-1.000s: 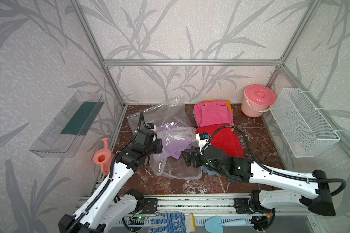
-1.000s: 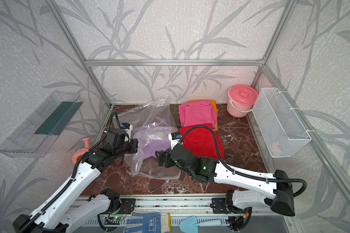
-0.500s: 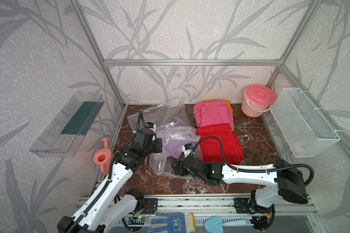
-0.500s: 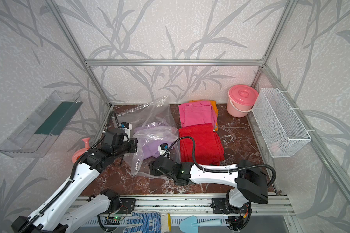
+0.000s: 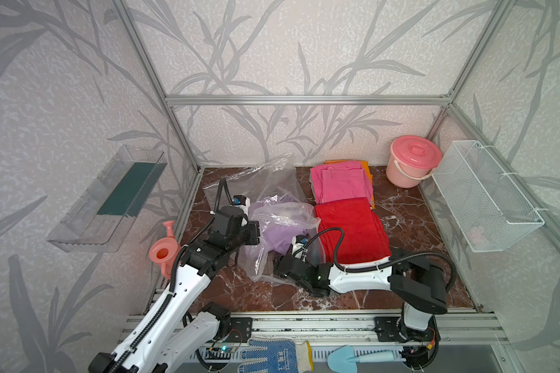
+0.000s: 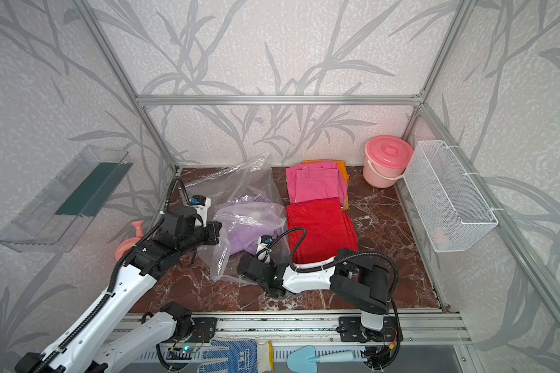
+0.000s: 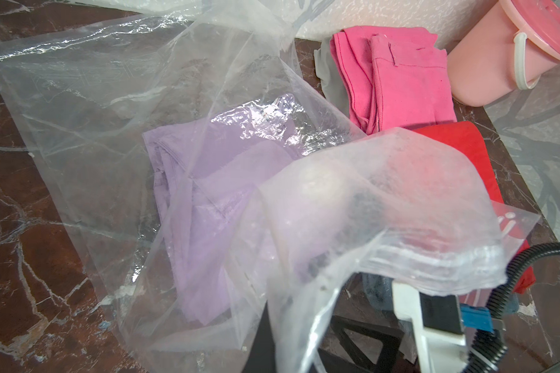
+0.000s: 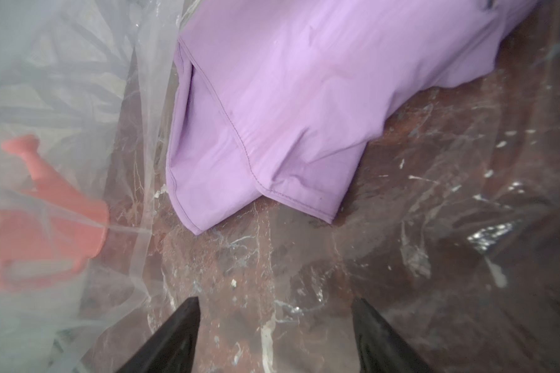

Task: Take the trousers out of the vacuum bag
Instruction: Take out the trousers from the vacuum bag.

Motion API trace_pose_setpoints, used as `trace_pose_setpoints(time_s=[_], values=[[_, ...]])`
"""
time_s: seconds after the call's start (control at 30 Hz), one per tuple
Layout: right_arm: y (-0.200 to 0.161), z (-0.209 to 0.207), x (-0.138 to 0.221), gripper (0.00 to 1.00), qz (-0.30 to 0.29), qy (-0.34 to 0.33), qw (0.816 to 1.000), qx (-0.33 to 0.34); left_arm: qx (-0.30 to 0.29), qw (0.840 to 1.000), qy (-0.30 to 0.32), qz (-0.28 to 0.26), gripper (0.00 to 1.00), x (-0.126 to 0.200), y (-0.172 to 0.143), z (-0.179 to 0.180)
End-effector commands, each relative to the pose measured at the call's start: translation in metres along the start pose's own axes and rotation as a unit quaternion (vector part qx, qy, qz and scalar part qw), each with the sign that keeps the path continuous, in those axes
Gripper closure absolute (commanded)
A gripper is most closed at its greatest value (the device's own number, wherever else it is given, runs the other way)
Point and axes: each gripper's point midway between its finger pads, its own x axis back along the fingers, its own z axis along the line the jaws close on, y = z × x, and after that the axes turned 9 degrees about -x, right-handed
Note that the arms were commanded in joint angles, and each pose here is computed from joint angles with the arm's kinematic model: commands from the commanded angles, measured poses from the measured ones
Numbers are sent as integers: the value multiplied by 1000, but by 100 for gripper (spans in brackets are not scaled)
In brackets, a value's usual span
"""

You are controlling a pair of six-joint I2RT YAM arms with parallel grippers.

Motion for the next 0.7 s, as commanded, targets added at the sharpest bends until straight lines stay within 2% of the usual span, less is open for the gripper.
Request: trace_pose_setpoints(time_s=[0.0,0.4,0.67], values=[[20,13,-16,27,-31,19,998,-56,-3,1000,-10,-23,100,6,10,-3],[44,-3,-49,27,-64,-23,994,-87,-3,1000,-7,-22,100,5,9,-2],[44,-1,-67,27,-66,-31,993,-88,-3,1000,-6,-17,100,3,7,-1]])
